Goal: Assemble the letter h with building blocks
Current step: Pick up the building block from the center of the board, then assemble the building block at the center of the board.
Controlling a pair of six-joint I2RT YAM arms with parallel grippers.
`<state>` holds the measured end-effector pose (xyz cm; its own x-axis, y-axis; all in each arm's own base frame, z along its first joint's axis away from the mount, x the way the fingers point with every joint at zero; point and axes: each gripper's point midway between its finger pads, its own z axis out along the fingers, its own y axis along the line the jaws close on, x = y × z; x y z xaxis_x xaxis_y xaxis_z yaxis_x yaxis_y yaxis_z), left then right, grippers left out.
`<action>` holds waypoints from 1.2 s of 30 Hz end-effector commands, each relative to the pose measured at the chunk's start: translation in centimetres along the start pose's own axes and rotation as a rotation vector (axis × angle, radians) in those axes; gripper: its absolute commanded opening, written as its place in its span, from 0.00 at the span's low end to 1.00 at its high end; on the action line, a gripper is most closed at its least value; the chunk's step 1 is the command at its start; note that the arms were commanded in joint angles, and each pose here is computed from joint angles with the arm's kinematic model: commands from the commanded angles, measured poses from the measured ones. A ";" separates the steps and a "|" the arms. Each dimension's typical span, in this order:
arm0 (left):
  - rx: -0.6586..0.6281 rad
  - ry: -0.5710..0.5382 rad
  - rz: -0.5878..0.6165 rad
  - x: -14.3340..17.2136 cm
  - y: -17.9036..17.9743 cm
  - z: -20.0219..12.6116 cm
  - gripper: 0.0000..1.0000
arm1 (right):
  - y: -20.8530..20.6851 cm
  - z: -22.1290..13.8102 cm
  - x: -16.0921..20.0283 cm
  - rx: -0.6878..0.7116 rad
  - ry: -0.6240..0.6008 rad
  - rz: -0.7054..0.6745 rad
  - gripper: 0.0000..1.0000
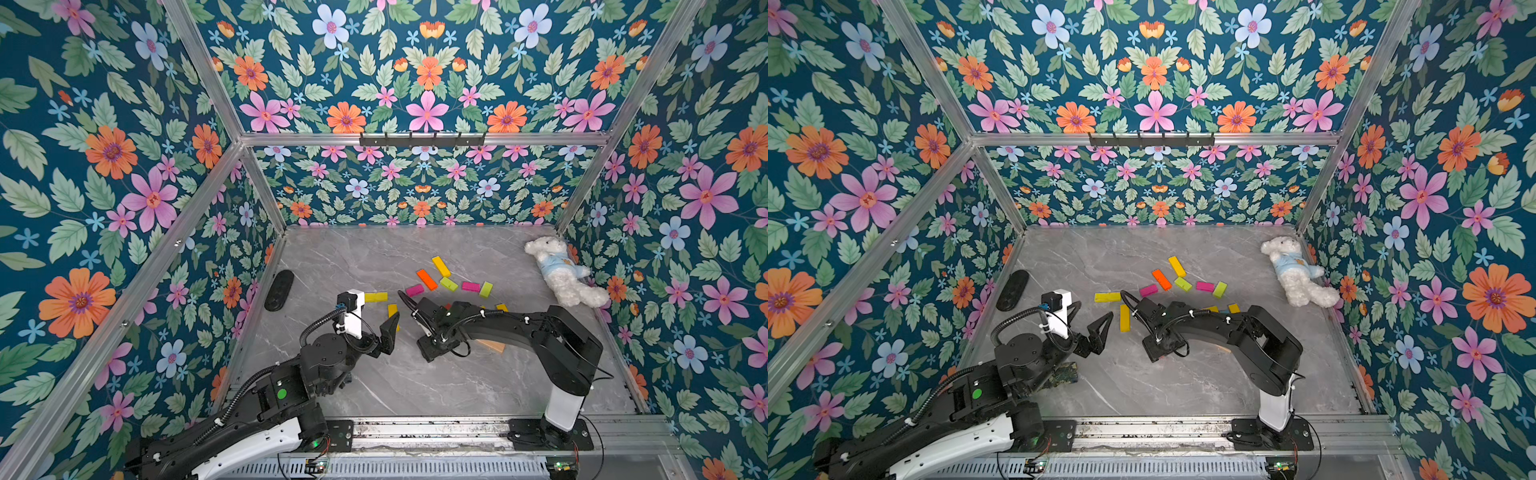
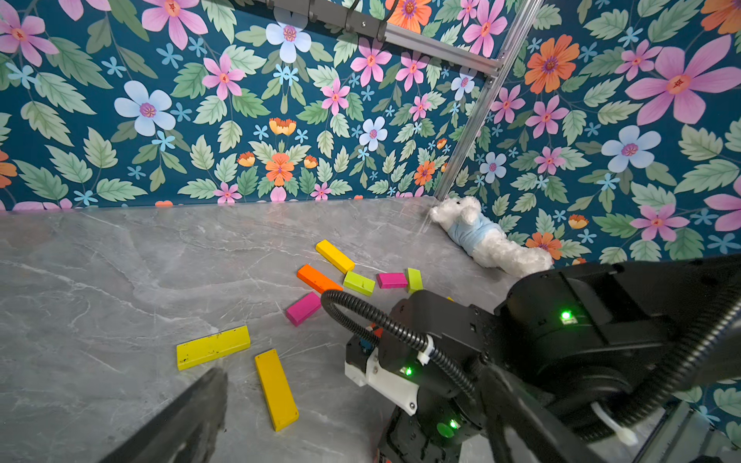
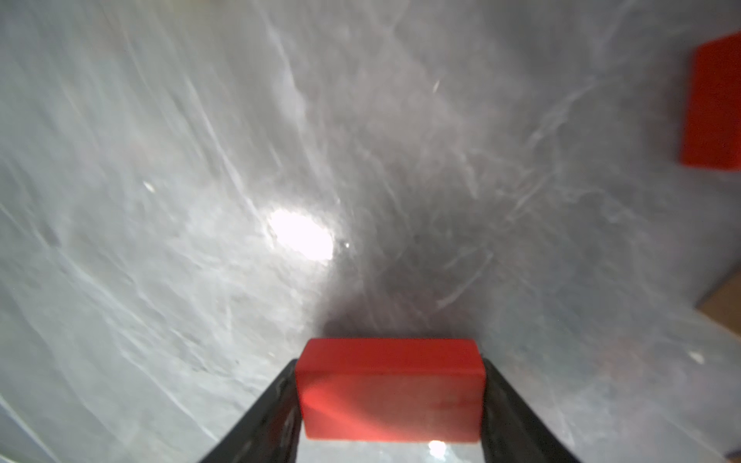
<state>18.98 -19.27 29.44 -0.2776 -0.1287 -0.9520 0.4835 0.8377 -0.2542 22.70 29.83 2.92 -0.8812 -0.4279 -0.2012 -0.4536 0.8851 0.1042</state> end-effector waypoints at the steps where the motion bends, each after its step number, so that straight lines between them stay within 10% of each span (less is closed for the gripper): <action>1: 0.037 -0.022 -0.045 -0.3 -0.7 0.2 0.99 | 1.2 -0.6 -1.4 -0.010 -0.051 0.169 0.65; 36: 0.029 -0.276 -0.230 -4.4 3.6 -5.7 1.00 | 5.3 2.5 -6.4 0.096 -0.098 0.417 0.68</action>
<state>17.00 -13.03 33.43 -0.1591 -0.4353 -0.8861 0.4745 0.7534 -0.4553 26.17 38.11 2.45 -0.9681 -0.0343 -0.2484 -0.0674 0.9897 0.1264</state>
